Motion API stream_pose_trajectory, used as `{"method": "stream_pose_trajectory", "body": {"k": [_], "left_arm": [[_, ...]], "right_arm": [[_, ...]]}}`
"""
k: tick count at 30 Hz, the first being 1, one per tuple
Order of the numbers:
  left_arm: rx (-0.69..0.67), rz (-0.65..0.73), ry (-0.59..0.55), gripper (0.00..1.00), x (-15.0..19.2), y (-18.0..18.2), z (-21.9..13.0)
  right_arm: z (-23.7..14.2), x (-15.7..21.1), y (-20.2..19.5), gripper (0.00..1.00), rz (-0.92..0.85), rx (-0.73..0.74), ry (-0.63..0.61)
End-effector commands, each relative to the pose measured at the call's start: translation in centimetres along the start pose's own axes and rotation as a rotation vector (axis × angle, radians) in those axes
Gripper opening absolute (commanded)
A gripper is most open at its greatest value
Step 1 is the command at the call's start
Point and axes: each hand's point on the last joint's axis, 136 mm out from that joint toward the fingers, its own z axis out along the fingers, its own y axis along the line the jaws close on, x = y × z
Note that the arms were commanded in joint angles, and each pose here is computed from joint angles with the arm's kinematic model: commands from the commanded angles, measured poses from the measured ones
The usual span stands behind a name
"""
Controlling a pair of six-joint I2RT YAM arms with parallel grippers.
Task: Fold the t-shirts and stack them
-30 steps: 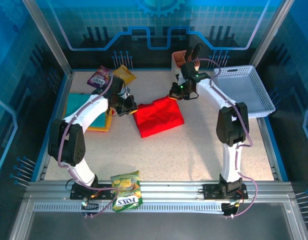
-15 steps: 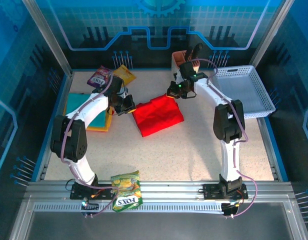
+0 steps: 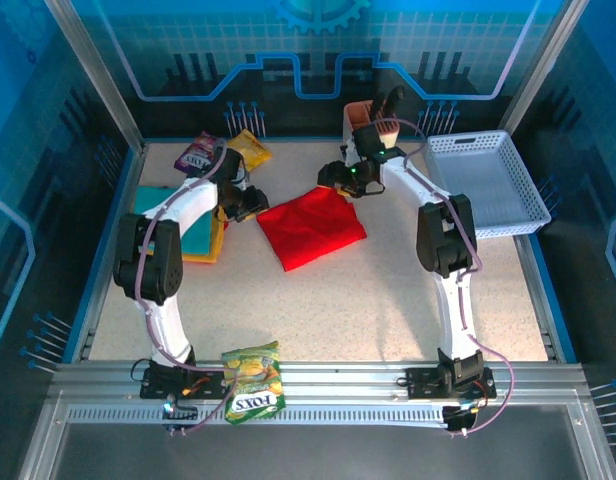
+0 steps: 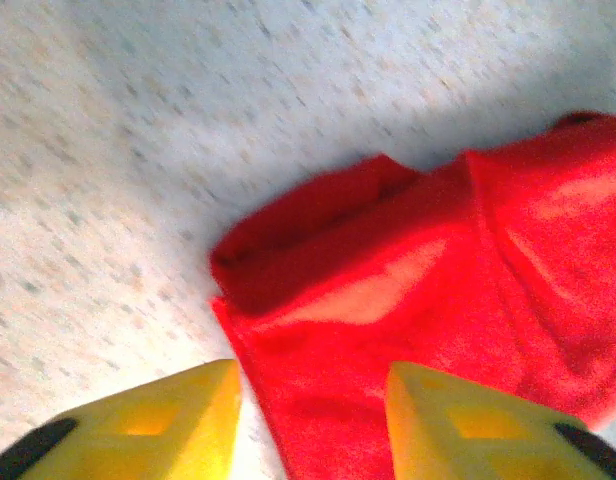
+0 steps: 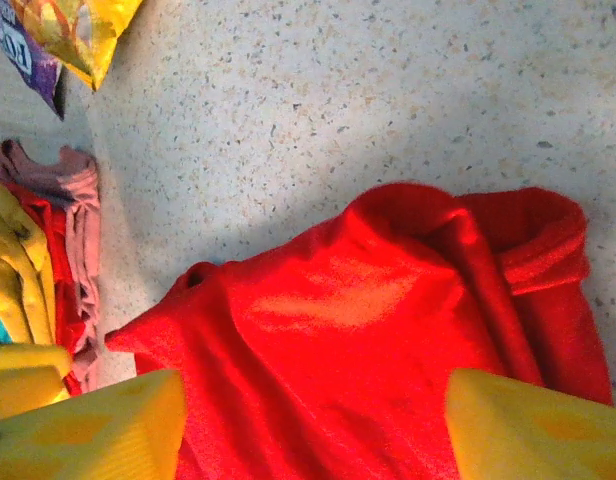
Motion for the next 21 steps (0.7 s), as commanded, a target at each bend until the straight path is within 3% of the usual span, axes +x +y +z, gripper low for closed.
{"method": "stream_pose_trajectory", "body": {"k": [1,5,10,16,21], "left_arm": [[-0.053,0.013,-0.039,0.48,-2.3,1.4,-1.2],[0.007,-0.032,-0.081,0.50,-1.4,0.2,-3.7],[0.242,-0.125,-0.016,0.50,1.6,-4.4,-4.8],[0.413,-0.146,0.066,0.47,6.0,-10.4,-3.1],[0.493,-0.224,0.109,0.40,8.8,-12.2,0.4]], "right_arm": [[-1.4,-0.6,1.3,0.77,-0.036,-0.037,-0.041],[-3.9,0.3,2.6,0.80,-0.061,-0.052,-0.070],[-5.9,2.9,4.5,0.85,-0.004,-0.184,-0.083],[-5.0,5.2,5.1,0.90,0.116,-0.333,-0.083],[-2.6,6.6,4.7,0.90,0.220,-0.412,-0.056]]}}
